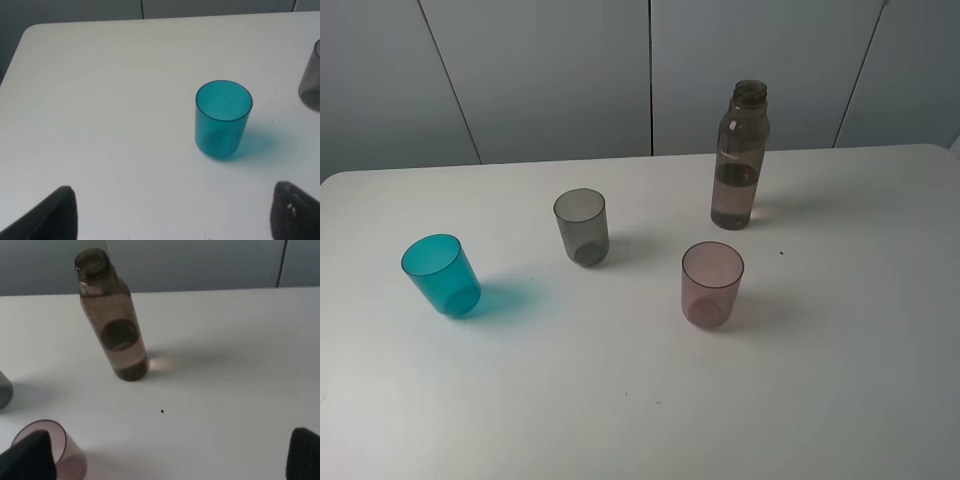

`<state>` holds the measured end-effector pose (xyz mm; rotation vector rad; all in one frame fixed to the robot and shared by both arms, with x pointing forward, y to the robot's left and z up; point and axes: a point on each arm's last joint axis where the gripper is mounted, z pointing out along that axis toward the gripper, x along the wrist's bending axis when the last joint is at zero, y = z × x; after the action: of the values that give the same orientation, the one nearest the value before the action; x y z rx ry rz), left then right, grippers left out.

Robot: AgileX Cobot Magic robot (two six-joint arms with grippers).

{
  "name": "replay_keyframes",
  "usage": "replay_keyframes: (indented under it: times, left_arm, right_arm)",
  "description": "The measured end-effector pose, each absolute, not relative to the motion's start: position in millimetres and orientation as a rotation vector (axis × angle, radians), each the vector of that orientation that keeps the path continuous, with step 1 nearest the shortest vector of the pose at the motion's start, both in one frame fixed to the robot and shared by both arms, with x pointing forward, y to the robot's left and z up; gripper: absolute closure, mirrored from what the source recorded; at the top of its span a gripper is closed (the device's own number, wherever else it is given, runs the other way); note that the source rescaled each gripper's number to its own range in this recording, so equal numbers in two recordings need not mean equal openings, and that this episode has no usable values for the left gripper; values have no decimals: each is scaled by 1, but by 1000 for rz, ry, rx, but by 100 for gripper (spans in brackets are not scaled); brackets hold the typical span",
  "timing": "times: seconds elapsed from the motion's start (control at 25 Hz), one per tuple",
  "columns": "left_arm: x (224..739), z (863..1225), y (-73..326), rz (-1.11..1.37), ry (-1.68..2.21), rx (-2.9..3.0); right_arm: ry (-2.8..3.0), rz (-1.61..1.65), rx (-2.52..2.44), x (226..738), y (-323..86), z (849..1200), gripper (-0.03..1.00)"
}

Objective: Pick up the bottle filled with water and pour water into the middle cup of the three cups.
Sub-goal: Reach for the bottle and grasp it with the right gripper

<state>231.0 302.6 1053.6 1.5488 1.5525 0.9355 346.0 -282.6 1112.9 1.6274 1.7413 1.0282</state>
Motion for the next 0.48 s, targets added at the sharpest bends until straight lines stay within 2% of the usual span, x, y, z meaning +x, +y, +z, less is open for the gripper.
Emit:
replay_keyframes:
  times: [0.28, 0.48]
  left_arm:
    - [231, 1054, 303, 935, 1553, 1549]
    - [231, 1054, 303, 935, 1553, 1549]
  right_arm:
    - [1792, 1201, 1404, 385, -256, 1110, -3]
    - [1885, 1135, 1455, 417, -243, 1088, -3]
